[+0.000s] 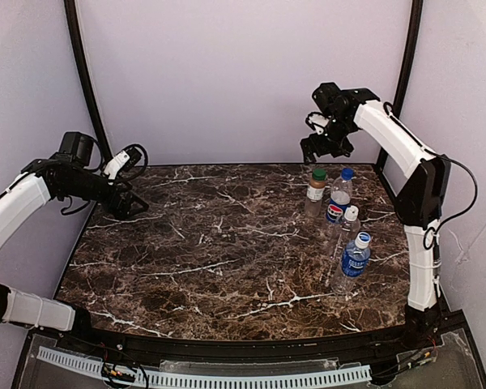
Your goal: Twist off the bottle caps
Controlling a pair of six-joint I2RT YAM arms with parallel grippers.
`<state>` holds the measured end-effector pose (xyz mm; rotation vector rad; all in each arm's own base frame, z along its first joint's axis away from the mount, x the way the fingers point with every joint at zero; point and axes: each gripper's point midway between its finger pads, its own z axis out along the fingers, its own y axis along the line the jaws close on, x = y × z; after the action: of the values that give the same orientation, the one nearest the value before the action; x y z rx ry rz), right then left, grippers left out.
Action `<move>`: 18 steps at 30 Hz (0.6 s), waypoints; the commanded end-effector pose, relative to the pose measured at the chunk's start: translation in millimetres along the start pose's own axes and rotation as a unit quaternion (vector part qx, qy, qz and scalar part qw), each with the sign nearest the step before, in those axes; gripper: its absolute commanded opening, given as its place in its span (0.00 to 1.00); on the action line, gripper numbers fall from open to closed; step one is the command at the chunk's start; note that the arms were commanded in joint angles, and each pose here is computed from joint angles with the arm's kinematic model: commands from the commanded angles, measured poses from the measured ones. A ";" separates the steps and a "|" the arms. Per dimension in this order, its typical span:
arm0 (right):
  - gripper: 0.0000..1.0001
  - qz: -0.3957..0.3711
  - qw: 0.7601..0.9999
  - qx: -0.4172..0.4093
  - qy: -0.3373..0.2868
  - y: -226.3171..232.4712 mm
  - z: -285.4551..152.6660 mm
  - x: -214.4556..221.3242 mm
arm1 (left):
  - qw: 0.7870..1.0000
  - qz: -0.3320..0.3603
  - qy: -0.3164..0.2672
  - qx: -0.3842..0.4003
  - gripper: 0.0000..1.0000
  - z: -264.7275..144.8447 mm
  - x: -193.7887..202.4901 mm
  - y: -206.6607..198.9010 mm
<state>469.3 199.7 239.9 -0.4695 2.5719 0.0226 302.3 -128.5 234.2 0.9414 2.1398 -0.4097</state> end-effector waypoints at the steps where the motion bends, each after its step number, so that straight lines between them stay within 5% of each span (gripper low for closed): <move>1: 0.94 -0.012 0.998 -0.023 0.051 1.8 15.2 22.0 | 1.000 -0.006 0.016 0.017 1.00 4.6 9.0 -7.6; 18: 0.66 -0.021 0.994 -0.025 0.100 6.9 59.1 43.5 | 1.000 -0.004 0.014 0.017 1.00 6.2 8.2 -7.1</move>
<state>459.0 196.1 178.8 -0.5652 2.7483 0.0429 303.1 -130.3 229.9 0.9481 2.1503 -0.4181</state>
